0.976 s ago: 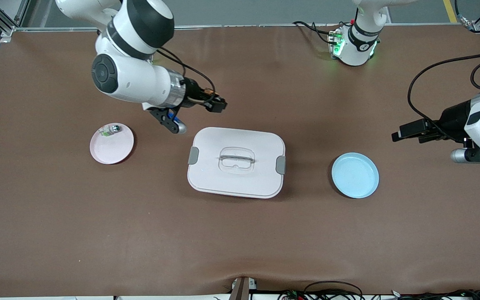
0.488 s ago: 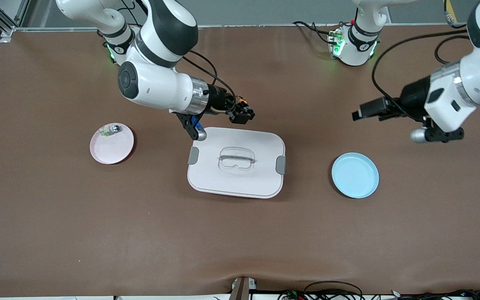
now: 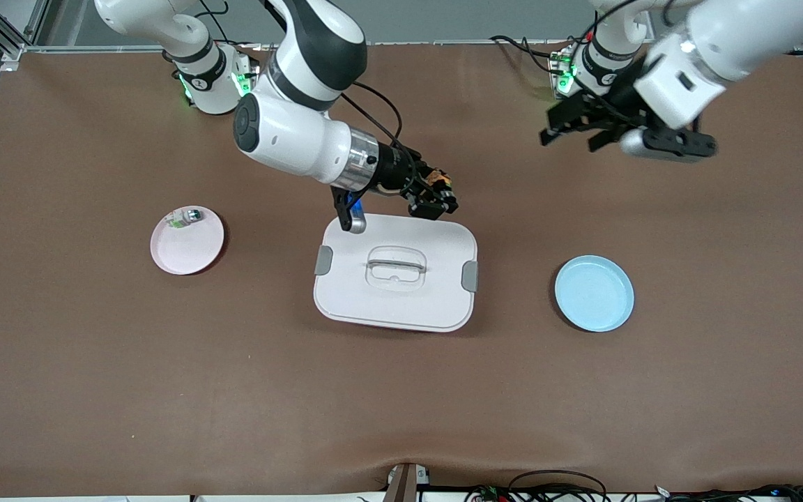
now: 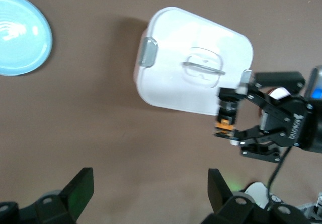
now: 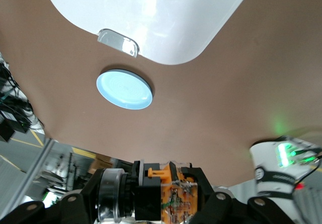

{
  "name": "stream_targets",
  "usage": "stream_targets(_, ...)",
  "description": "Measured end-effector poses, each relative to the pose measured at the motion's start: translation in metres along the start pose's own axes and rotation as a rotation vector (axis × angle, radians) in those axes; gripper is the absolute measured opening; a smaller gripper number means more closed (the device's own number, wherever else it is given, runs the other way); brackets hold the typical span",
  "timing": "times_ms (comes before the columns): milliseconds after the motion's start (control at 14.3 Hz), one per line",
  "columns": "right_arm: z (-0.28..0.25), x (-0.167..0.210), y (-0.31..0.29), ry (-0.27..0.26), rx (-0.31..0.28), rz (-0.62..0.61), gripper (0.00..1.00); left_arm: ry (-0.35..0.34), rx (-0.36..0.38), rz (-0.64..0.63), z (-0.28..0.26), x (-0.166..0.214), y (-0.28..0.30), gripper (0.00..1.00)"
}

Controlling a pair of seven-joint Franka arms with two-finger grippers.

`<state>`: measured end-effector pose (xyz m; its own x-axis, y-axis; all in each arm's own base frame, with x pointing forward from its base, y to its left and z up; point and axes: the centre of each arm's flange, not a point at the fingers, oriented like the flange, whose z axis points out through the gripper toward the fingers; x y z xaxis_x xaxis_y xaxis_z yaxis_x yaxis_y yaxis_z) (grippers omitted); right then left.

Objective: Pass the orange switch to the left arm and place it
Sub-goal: 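Carry the switch above the box while the left gripper reaches it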

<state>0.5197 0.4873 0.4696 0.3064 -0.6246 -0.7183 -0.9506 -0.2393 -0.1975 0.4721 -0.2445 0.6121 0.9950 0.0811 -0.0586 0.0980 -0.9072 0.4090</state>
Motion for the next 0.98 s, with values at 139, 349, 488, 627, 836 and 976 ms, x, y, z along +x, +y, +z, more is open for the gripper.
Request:
stream_targets(139,0.014,-0.007,-0.005,-0.004,0.015,0.046,0.73,0.009,0.008,0.01,0.034,-0.021,0.008,1.0)
stream_targets(349,0.029,-0.005,-0.008,0.0,0.024,0.063,0.73,0.026,-0.052,-0.033,0.066,-0.024,0.003,1.0)
stream_targets(488,0.032,-0.004,-0.008,0.001,0.023,0.064,0.73,0.042,-0.073,-0.051,0.074,-0.021,-0.002,1.0)
stream_targets(627,0.03,-0.005,-0.01,0.001,0.026,0.063,0.73,0.055,-0.079,-0.063,0.086,-0.017,-0.006,1.0)
stream_targets(836,0.029,-0.006,-0.011,-0.001,0.029,0.06,0.73,0.076,-0.116,-0.081,0.102,-0.006,-0.008,0.97)
stream_targets(976,0.029,-0.006,-0.011,-0.001,0.03,0.06,0.73,0.103,-0.159,-0.078,0.113,-0.006,0.005,0.94)
